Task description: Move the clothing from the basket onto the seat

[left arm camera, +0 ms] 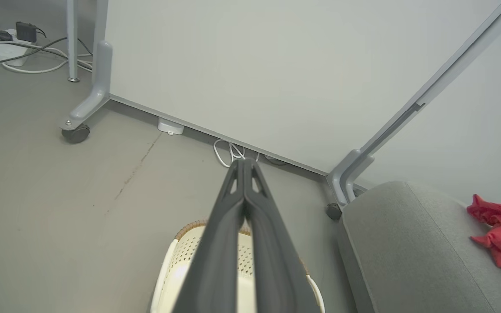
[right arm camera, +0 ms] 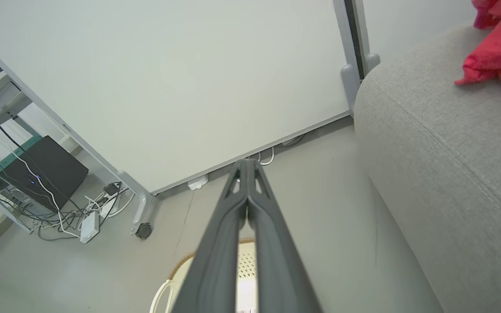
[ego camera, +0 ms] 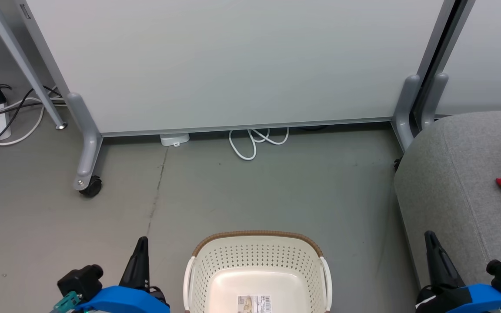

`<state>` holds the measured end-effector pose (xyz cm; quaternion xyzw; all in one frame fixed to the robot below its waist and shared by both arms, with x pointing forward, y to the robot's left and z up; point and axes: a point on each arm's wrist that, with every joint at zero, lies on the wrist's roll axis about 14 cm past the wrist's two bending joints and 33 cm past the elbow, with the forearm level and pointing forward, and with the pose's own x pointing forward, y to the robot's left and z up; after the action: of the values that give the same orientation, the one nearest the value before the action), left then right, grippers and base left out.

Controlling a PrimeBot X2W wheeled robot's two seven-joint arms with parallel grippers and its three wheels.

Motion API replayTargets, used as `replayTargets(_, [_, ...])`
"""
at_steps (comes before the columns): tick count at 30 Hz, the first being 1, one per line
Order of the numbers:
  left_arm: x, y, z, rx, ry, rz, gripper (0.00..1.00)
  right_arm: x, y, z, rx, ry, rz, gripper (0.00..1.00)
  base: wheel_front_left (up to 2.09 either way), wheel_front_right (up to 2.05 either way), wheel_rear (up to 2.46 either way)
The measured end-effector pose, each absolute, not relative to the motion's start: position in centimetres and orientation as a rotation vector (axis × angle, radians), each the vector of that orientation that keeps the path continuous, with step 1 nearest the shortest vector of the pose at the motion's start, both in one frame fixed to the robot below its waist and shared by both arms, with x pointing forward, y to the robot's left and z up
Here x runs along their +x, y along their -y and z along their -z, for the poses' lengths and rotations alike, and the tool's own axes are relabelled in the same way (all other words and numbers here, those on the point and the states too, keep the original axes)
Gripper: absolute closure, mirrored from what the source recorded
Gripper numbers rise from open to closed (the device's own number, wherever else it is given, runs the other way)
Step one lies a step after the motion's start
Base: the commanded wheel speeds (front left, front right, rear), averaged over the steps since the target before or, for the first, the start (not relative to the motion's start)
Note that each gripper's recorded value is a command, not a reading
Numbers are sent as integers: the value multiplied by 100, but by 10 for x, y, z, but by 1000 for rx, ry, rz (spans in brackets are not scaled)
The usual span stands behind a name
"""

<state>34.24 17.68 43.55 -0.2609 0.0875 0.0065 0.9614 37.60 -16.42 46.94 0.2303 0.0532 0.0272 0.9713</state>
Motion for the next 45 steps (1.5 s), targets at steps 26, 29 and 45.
replayTargets(26, [356,-191,-451,-879,-142,-88,100,382,175,-476,835,-105,0,100,0,0,0])
replayTargets(29, [357,-193,-453,-912,-136,-91,100,382,176,-476,875,-108,6,100,0,0,0])
replayTargets(45, [364,-197,-463,-1075,-109,-100,100,385,180,-481,1043,-95,18,100,0,0,0])
